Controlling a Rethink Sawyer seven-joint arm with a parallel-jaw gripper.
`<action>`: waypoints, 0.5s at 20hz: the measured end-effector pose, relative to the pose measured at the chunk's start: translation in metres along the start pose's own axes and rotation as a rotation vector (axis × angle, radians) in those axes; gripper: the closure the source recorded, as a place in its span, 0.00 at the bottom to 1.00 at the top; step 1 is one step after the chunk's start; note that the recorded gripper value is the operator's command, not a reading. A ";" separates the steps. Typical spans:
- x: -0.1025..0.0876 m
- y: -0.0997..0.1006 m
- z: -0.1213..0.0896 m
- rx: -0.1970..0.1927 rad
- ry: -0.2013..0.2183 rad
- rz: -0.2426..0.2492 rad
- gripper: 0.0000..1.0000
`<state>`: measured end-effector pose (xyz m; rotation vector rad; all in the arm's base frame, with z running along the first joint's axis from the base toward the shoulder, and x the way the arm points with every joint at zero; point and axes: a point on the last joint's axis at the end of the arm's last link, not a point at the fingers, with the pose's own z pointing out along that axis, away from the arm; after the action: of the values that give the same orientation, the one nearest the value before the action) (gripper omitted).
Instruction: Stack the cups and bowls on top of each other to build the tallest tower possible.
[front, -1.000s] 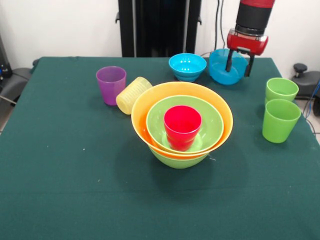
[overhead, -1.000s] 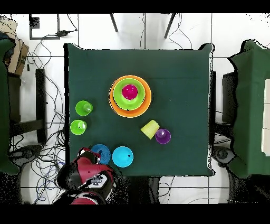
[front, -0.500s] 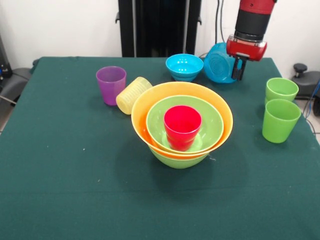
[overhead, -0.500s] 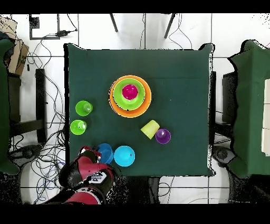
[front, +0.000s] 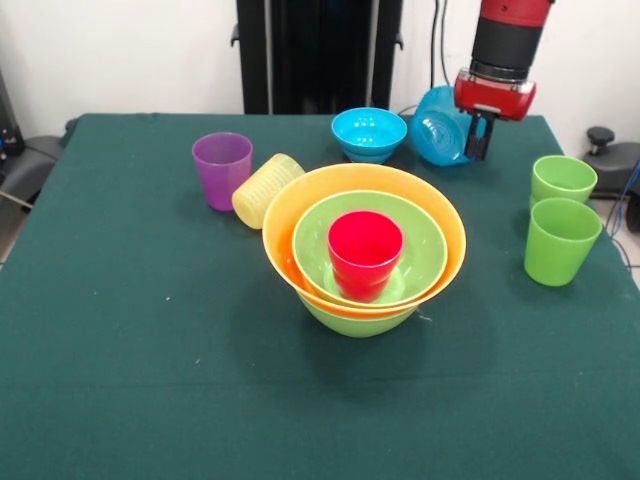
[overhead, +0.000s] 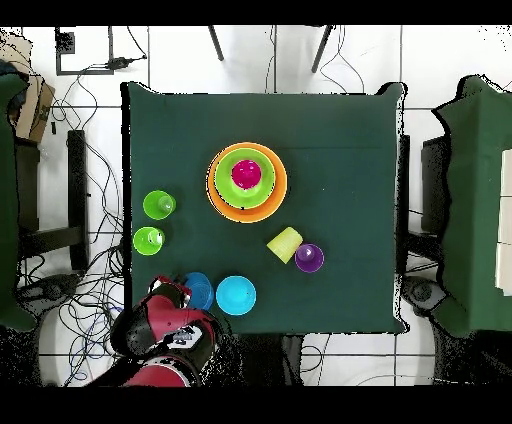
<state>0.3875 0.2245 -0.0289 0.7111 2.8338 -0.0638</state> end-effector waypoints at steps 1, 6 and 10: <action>-0.002 0.001 -0.002 -0.004 -0.004 0.001 1.00; -0.010 0.007 -0.011 -0.022 -0.023 0.005 0.00; -0.015 0.011 -0.016 -0.033 -0.035 0.008 0.00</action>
<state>0.4022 0.2286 -0.0095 0.7068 2.7923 -0.0280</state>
